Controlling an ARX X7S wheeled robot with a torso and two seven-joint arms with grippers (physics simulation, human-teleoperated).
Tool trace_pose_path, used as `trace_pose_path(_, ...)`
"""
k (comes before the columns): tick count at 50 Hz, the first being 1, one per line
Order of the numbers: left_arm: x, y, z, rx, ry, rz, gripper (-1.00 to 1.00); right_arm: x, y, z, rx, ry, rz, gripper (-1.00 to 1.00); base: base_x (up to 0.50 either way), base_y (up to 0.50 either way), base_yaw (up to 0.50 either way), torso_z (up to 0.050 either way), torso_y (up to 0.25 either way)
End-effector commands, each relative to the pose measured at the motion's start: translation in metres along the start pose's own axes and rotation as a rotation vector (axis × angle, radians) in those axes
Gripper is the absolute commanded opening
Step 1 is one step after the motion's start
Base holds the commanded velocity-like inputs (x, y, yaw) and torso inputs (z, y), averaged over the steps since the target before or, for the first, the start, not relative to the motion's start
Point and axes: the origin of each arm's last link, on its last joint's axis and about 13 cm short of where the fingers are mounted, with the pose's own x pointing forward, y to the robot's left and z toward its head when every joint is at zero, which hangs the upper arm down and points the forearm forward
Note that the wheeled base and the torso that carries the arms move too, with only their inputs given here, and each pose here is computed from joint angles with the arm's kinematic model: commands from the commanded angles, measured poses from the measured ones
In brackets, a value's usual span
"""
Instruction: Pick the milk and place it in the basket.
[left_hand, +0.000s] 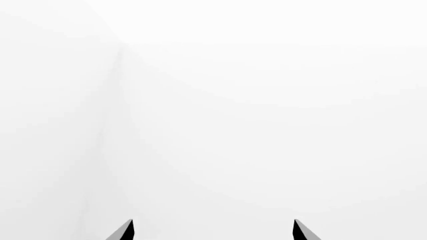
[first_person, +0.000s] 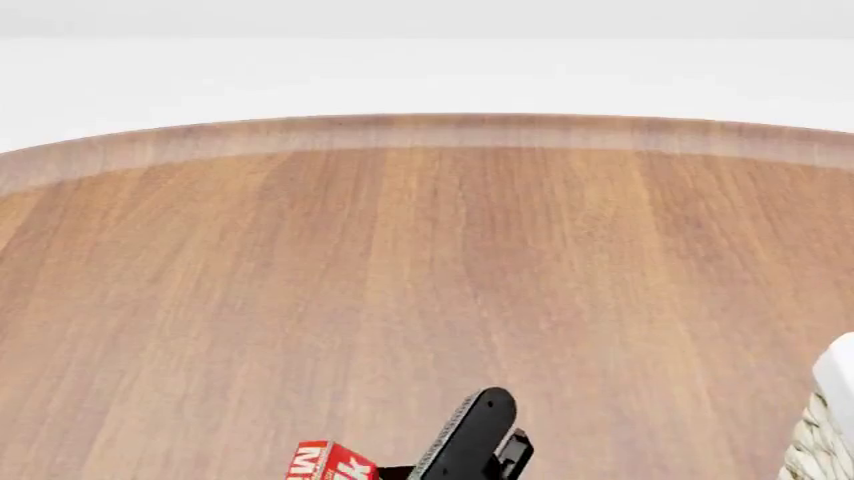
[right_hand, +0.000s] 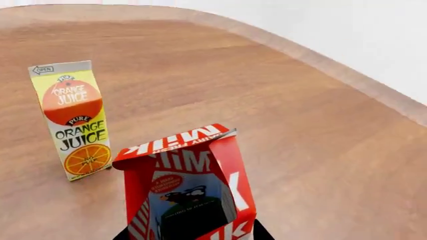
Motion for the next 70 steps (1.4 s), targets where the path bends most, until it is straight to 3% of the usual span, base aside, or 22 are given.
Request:
trace_pose_path(1, 0.000, 0.002, 0.001, 0.011, -0.016, 0.010, 1.00, -0.039, -0.019, 0.062, -0.087, -0.182, -0.235, -1.00, 0.00, 0.00, 0.00, 0.000, 0.000)
trace_pose_path(16, -0.001, 0.002, 0.001, 0.009, -0.014, 0.006, 1.00, -0.101, -0.029, 0.107, -0.140, -0.276, -0.518, -1.00, 0.00, 0.00, 0.00, 0.000, 0.001)
trace_pose_path(34, 0.000, 0.001, 0.000, 0.010, -0.014, 0.004, 1.00, -0.168, -0.027, 0.138, -0.151, -0.346, -0.861, -1.00, 0.00, 0.00, 0.00, 0.000, 0.001)
trace_pose_path(52, 0.000, 0.001, 0.000, 0.004, -0.011, 0.000, 1.00, -0.231, -0.021, 0.135, -0.089, -0.345, -1.164, -1.00, 0.00, 0.00, 0.00, 0.001, 0.001)
trace_pose_path(70, 0.000, 0.001, -0.001, 0.003, -0.008, -0.001, 1.00, -0.246, -0.042, 0.108, 0.058, -0.246, -1.335, -1.00, 0.00, 0.00, 0.00, 0.000, 0.001)
